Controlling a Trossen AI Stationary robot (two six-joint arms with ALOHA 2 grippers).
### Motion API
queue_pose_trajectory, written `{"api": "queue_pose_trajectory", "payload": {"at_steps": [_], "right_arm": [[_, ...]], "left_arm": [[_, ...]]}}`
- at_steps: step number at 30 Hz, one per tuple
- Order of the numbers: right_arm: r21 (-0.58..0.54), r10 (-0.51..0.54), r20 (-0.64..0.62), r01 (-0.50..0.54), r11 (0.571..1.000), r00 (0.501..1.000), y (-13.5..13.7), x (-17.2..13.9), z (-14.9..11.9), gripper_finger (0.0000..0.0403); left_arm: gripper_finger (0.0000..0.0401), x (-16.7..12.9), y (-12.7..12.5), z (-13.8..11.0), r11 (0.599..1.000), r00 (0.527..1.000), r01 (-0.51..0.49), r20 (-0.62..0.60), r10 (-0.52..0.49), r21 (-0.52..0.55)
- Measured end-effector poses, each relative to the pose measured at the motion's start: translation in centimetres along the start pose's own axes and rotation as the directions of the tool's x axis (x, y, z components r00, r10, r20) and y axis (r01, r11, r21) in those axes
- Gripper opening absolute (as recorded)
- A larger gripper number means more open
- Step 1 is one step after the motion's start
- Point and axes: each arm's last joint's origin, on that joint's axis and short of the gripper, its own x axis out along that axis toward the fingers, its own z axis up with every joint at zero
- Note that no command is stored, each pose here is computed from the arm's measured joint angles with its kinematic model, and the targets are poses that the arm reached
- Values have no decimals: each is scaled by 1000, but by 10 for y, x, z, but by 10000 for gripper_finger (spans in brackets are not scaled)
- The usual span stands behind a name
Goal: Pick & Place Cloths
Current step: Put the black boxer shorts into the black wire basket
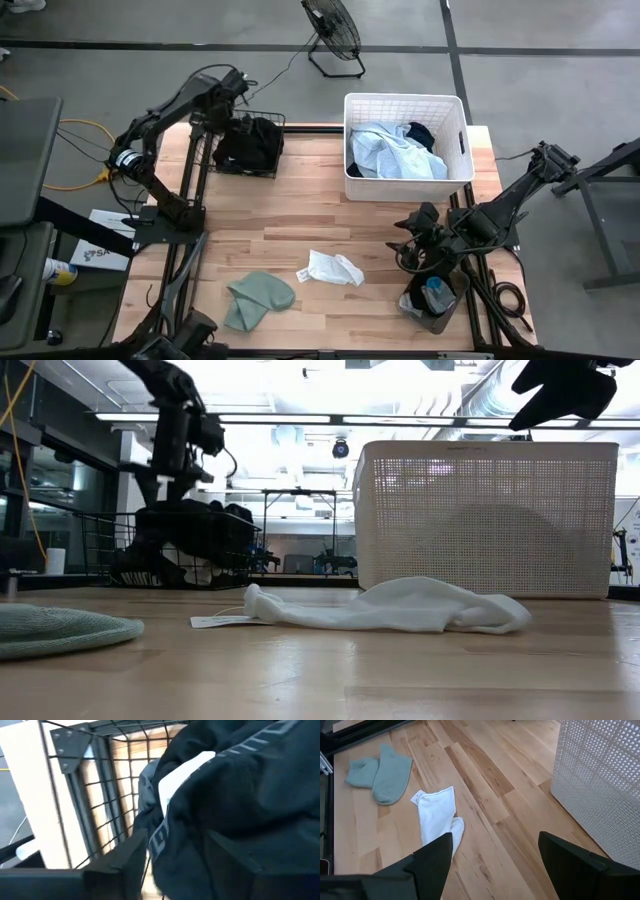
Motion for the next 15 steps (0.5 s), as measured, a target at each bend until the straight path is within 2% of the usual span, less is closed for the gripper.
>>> {"api": "queue_pose_trajectory", "payload": {"at_steps": [4,10,13,15], "right_arm": [[0,0,0,0,1000,1000,0,0,0,286],[14,-19,8,19,1000,1000,-2,3,3,286],[32,-40,18,39,999,999,-6,7,8,286],[33,-54,29,53,998,998,-8,11,13,286]], "left_arm": [[221,-30,3,1,999,998,54,-23,-54,6],[229,-76,-15,-6,981,981,193,15,-193,12],[230,-93,-33,-8,955,953,294,87,-290,-31],[230,-99,-48,-5,917,909,395,165,-382,-52]]}}
